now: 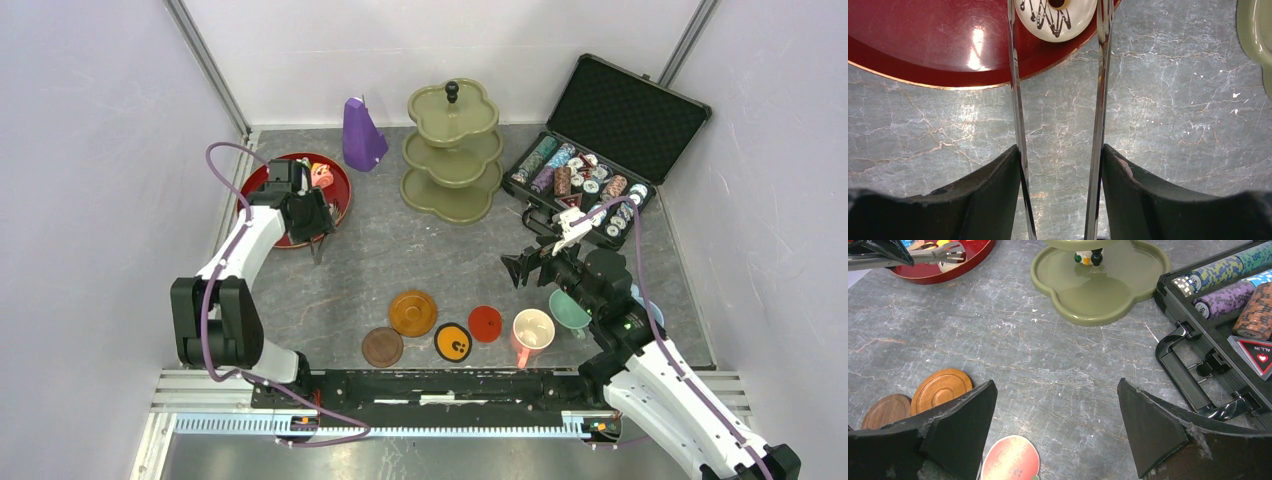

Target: Serve the afternoon tea

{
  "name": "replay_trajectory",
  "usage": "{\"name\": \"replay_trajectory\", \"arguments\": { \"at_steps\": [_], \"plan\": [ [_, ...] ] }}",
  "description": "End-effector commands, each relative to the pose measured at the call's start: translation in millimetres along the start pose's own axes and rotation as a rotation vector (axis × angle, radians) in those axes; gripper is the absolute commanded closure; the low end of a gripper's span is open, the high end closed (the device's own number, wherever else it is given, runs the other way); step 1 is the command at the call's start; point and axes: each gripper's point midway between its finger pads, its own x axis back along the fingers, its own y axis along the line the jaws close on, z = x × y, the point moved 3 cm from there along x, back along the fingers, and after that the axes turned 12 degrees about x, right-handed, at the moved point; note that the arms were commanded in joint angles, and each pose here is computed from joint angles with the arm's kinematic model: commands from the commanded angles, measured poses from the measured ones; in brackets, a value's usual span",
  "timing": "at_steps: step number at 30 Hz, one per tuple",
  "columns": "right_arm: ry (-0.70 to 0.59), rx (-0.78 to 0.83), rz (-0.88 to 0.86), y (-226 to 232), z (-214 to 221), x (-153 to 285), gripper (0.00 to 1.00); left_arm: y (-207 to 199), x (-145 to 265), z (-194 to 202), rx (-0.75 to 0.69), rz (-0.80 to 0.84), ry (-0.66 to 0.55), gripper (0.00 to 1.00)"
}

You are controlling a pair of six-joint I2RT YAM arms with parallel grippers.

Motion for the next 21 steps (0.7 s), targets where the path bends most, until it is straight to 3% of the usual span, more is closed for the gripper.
{"name": "replay_trajectory", "arguments": {
  "at_steps": [1,8,12,21],
  "plan": [
    [-0.036,-0.005,0.007,-1.4,-5.5,-3.0,0.02,-4.9,-3.5,-15.9,-0.054,0.016,-0.056,0.36],
    [-0.043,-0.01,0.002,-0.6,-7.2,-3.5,0.02,-3.6,-8.3,-16.6,-0.064,0.002,-0.046,0.39],
    [-0.042,-0.011,0.005,-0.6,-5.4,-2.7,0.02,-2.0,-9.1,-14.9,-0.073,-0.004,-0.036,0.32],
    [-0.038,-0.011,0.006,-0.6,-2.4,-2.8,0.02,-0.1,-14.0,-12.4,-0.076,-0.014,-0.019,0.33]
  ]
}}
